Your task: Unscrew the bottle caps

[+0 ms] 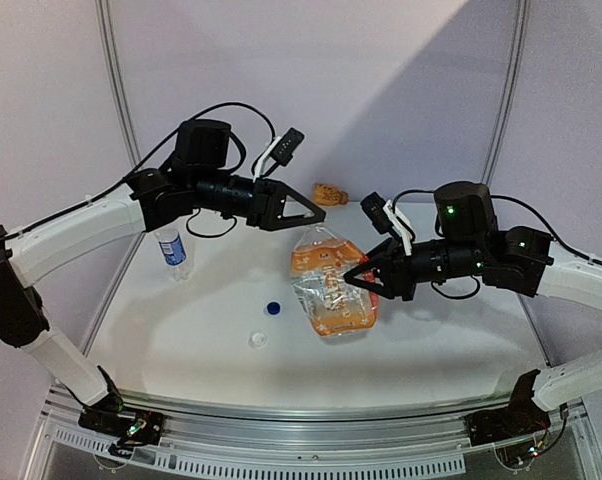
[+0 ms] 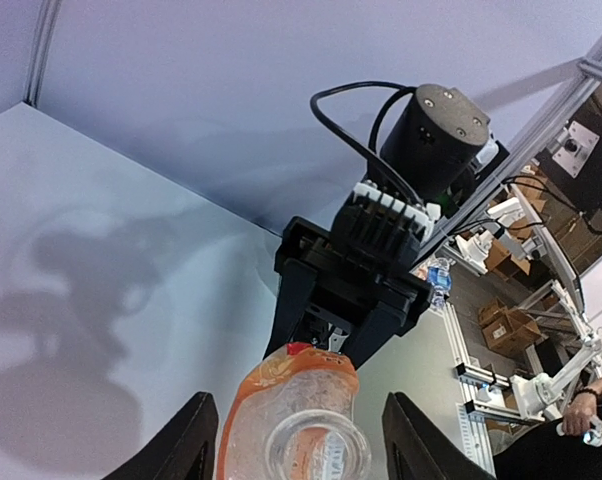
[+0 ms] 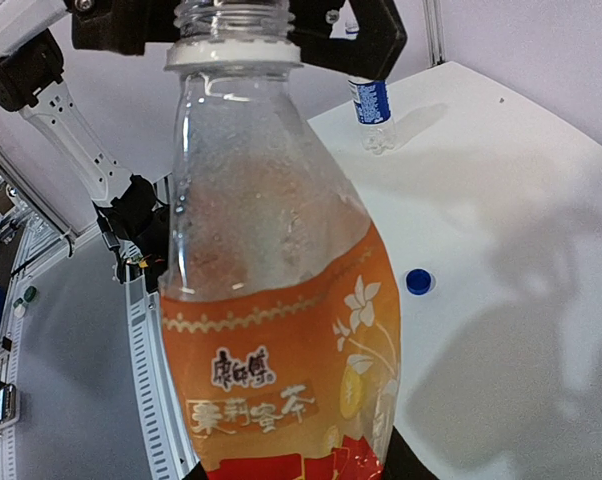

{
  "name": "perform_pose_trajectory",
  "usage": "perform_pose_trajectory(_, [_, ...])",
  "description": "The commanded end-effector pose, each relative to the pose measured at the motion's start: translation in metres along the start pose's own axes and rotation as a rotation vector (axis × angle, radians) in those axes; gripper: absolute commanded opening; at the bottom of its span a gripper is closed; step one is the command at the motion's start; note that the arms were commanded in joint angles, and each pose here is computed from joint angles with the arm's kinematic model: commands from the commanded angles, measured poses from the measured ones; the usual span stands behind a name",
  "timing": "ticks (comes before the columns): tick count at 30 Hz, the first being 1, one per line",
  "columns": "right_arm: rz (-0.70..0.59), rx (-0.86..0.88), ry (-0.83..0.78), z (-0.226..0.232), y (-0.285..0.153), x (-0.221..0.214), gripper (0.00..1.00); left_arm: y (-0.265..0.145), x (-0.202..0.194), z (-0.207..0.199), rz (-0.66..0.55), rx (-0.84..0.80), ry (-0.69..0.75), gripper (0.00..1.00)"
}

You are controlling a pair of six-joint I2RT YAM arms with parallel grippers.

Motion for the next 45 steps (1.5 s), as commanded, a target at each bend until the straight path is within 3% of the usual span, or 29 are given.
perform_pose_trajectory(1, [-0.019, 0.021, -0.024, 0.006, -0.005, 0.004, 0.0, 0.005, 0.0, 0.001, 0.039, -0.006, -0.003, 0.6])
perform_pose_trajectory(22, [0.001, 0.016, -0.033, 0.004, -0.003, -0.001, 0.0, 0.01, -0.005, -0.003, 0.17, 0.036, -0.01, 0.52])
perform_pose_trajectory(26, [0.002, 0.021, -0.034, 0.005, -0.003, -0.001, 0.0, 0.013, -0.006, -0.004, 0.174, 0.038, -0.007, 0.45])
perform_pose_trajectory(34, [0.007, 0.022, -0.025, 0.004, -0.001, -0.001, 0.0, 0.017, -0.006, -0.002, 0.177, 0.05, -0.004, 0.16])
perform_pose_trajectory(38, [0.02, -0.005, -0.001, 0.001, 0.0, -0.001, 0.0, 0.017, -0.006, 0.0, 0.176, 0.075, -0.004, 0.07])
perform_pose_trajectory(40, [0.043, -0.033, 0.017, -0.002, 0.002, -0.001, 0.13, 0.016, -0.006, 0.002, 0.175, 0.103, -0.003, 0.05])
perform_pose_trajectory(42, [0.066, -0.052, 0.037, -0.005, 0.006, -0.002, 0.36, 0.014, -0.006, 0.005, 0.173, 0.141, -0.006, 0.04])
perform_pose_trajectory(45, [0.076, -0.062, 0.054, -0.007, 0.009, -0.004, 0.58, 0.01, -0.006, 0.009, 0.167, 0.201, -0.006, 0.03])
Point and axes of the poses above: each gripper's point midway between its finger pads, its own y axis out along the fingers, its own z axis along the line the jaws close on, x = y × z, the point moved 7 cm from there along -y, back along the fingers, and after that the axes turned 2 degrees about y, right-handed, at the moved point
